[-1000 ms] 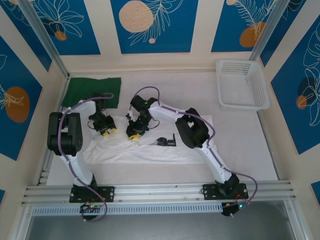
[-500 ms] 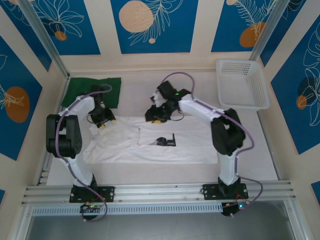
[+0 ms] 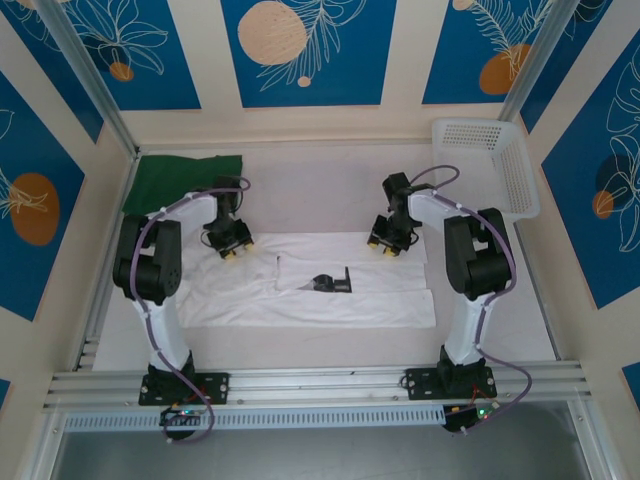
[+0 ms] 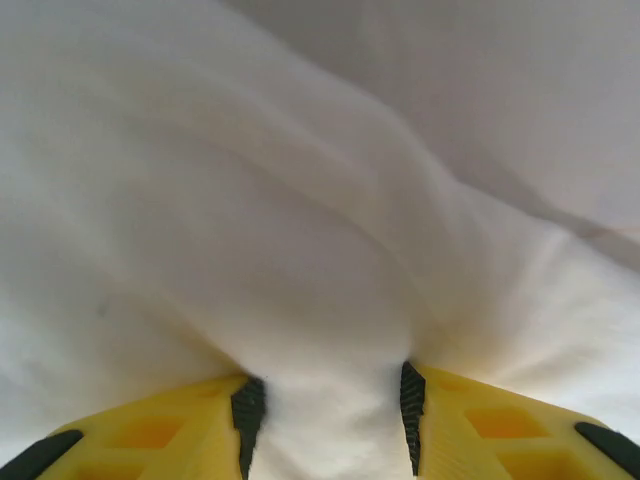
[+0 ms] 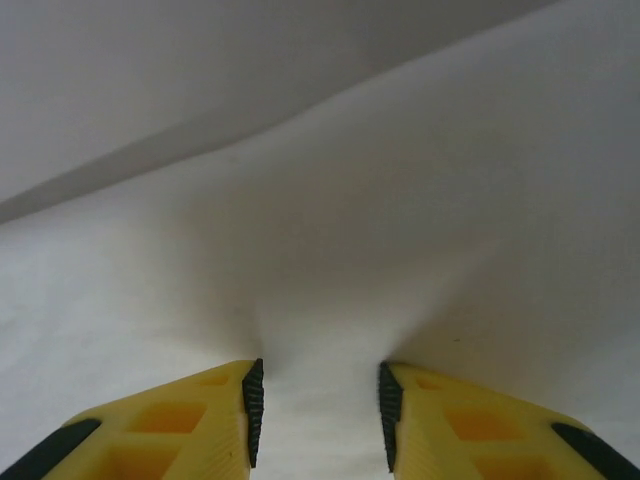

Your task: Fold and stack the t-shirts

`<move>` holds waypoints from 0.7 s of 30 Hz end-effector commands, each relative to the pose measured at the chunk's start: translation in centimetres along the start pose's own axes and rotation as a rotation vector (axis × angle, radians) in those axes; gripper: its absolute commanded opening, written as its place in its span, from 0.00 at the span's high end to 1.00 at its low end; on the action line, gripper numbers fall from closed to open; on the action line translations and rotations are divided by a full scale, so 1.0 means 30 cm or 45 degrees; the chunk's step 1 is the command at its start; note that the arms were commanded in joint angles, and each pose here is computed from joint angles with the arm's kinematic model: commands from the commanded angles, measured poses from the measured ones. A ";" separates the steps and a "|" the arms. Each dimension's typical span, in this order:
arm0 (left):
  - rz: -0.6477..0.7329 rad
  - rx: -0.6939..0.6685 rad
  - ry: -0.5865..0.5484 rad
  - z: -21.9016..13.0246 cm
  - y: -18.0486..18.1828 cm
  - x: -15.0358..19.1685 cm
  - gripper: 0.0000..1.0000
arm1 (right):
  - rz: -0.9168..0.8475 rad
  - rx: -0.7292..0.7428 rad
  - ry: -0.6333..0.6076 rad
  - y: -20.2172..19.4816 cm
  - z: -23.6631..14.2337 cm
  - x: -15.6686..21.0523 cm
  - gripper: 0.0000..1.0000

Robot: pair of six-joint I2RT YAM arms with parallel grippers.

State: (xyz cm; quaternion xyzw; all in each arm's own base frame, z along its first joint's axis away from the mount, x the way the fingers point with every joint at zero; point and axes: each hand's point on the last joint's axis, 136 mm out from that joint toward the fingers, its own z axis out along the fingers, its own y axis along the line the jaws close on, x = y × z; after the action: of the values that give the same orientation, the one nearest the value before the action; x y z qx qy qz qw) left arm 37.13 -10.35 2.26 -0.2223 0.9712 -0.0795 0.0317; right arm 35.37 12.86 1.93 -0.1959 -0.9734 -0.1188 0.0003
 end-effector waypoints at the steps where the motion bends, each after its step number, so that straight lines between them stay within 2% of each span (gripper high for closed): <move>1: 0.066 -0.034 0.044 0.088 -0.067 0.030 0.56 | 0.138 0.100 0.045 -0.069 0.004 0.046 0.62; 8: 0.221 -0.026 0.061 0.146 -0.237 0.074 0.55 | 0.319 0.153 0.074 -0.187 -0.028 0.171 0.61; 13: 0.366 -0.009 0.057 0.206 -0.414 0.089 0.55 | 0.418 0.128 0.063 -0.258 -0.088 0.240 0.60; 21: 0.506 0.105 -0.060 0.258 -0.738 0.009 0.55 | 0.437 0.082 -0.019 -0.313 -0.213 0.220 0.57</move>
State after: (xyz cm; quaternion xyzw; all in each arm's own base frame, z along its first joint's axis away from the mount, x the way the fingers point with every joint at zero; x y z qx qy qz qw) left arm 48.51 -31.06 3.05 -0.0433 0.9803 -0.1443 0.1280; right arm 25.90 6.54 4.81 -0.3538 -0.9307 -0.0903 0.0223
